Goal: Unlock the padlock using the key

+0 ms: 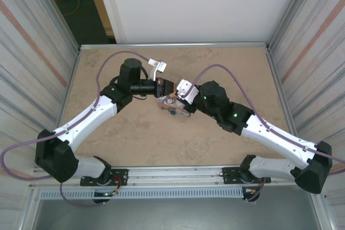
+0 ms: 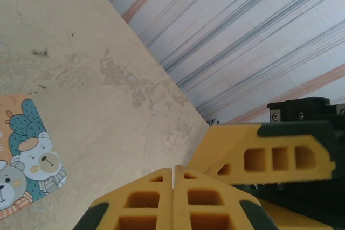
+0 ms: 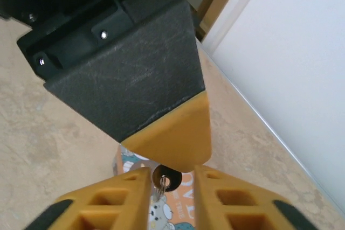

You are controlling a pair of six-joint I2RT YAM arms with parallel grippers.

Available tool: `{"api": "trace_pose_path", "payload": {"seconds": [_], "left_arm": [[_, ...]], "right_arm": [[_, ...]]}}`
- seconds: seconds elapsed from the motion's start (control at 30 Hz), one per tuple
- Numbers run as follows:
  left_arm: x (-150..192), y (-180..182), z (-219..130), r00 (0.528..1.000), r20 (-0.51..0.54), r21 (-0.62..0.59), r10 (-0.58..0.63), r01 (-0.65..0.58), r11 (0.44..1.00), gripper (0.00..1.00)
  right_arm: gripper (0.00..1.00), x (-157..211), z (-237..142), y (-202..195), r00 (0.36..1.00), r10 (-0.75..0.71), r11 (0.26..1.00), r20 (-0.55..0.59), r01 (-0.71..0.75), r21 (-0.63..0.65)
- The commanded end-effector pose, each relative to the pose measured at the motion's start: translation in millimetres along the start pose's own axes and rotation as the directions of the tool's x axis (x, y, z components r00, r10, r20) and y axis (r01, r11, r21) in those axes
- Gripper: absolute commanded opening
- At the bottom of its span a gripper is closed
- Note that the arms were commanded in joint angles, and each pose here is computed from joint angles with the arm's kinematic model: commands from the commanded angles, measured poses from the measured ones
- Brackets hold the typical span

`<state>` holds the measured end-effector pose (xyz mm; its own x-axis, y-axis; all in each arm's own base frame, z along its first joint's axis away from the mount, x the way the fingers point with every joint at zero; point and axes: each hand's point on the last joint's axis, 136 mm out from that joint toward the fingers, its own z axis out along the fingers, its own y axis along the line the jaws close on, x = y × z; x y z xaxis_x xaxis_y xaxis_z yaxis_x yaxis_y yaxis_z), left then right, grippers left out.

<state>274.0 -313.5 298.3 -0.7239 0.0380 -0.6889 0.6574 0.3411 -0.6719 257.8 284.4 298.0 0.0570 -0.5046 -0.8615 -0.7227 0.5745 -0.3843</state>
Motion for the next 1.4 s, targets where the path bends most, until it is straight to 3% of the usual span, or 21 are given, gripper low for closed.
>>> {"api": "trace_pose_path", "payload": {"seconds": [0.0, 0.17, 0.33, 0.4, 0.63, 0.73, 1.37], "left_arm": [[-16.5, -10.6, -17.4, 0.996, 0.056, -0.017, 0.063, -0.062, 0.998, 0.00], [-22.4, -3.1, -37.1, 0.993, 0.091, -0.051, 0.071, -0.066, 0.996, 0.00], [-22.3, -4.4, -50.8, 0.989, 0.099, -0.057, 0.112, -0.107, 0.993, 0.00], [-23.1, -6.8, -55.2, 0.986, 0.110, -0.049, 0.126, -0.122, 0.991, 0.00], [-25.4, -15.7, -58.3, 0.981, 0.132, -0.001, 0.142, -0.143, 0.990, 0.00], [-25.1, -15.3, -56.6, 0.982, 0.133, 0.011, 0.133, -0.135, 0.991, 0.00], [-23.4, -14.2, -56.3, 0.983, 0.136, 0.015, 0.121, -0.124, 0.992, 0.00]], "right_arm": [[0.32, -8.6, -12.2, -14.0, 0.992, 0.103, 0.995, 0.069, -0.104, 0.007], [0.44, -1.8, -25.2, -33.0, 0.938, 0.325, 0.946, 0.119, -0.319, -0.066], [0.51, -11.7, -45.4, -52.6, 0.779, 0.603, 0.794, 0.172, -0.565, -0.224], [0.53, -17.3, -47.5, -53.0, 0.716, 0.679, 0.723, 0.164, -0.613, -0.317], [0.57, -29.4, -34.0, -39.3, 0.603, 0.796, 0.542, 0.043, -0.680, -0.494], [0.57, -33.9, -26.0, -28.3, 0.600, 0.800, 0.505, 0.001, -0.673, -0.540], [0.46, -51.7, 10.5, 5.9, 0.652, 0.756, 0.492, -0.059, -0.625, -0.605]]}}
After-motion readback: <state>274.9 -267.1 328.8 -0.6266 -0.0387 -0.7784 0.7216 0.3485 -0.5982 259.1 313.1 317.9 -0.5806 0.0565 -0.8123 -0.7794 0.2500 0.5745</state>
